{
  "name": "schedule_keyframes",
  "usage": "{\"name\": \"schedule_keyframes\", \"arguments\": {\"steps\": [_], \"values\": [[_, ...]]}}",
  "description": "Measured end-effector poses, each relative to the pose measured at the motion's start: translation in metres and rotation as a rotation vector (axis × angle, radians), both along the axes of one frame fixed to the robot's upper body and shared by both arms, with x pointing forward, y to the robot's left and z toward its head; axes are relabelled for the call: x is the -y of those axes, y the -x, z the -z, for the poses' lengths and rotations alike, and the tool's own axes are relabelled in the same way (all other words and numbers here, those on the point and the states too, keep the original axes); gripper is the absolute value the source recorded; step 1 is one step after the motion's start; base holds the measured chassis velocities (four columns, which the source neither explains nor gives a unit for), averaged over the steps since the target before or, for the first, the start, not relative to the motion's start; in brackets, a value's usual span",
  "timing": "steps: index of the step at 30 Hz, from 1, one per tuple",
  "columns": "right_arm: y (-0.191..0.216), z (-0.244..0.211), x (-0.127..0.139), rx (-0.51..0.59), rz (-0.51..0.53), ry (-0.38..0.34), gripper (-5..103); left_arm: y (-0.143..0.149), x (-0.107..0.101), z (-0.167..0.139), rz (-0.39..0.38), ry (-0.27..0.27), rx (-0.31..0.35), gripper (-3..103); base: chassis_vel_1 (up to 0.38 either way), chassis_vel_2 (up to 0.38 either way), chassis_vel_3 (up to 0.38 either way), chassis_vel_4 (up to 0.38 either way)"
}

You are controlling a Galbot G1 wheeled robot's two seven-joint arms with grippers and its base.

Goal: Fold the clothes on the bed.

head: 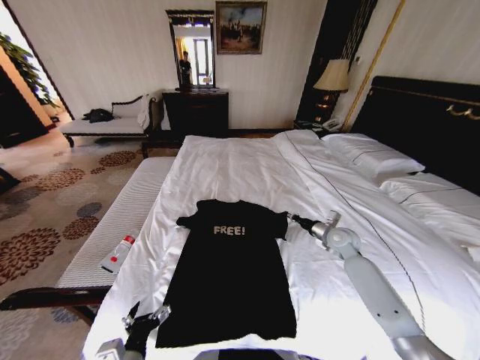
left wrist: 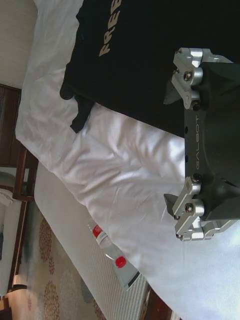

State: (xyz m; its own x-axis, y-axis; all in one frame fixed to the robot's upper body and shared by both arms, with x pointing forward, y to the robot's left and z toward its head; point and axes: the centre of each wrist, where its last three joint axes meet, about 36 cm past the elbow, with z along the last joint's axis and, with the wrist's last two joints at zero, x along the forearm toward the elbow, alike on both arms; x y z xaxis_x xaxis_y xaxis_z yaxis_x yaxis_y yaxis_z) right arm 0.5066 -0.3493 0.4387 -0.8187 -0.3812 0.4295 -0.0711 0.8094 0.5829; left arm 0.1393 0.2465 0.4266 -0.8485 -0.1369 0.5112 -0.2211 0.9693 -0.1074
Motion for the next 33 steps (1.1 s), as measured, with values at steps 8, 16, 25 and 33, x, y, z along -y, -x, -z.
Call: {"name": "schedule_keyframes", "arguments": {"steps": [8, 16, 25, 33], "values": [[-0.019, 0.001, -0.039, 0.006, -0.074, 0.026, 0, 0.000, -0.004, -0.005, -0.008, -0.011, 0.009, 100, 0.000, 0.000, 0.000, 0.000], [-0.022, 0.012, -0.066, -0.012, -0.107, 0.039, 0, 0.001, -0.007, -0.005, -0.016, -0.017, 0.011, 100, 0.000, 0.000, 0.000, 0.000], [-0.025, 0.022, -0.099, -0.019, -0.140, 0.047, 0, -0.001, -0.011, -0.006, -0.022, -0.018, 0.015, 100, 0.000, 0.000, 0.000, 0.000], [-0.033, 0.029, -0.121, -0.032, -0.158, 0.058, 0, -0.002, -0.018, -0.008, -0.038, -0.019, 0.021, 100, 0.000, 0.000, 0.000, 0.000]]}}
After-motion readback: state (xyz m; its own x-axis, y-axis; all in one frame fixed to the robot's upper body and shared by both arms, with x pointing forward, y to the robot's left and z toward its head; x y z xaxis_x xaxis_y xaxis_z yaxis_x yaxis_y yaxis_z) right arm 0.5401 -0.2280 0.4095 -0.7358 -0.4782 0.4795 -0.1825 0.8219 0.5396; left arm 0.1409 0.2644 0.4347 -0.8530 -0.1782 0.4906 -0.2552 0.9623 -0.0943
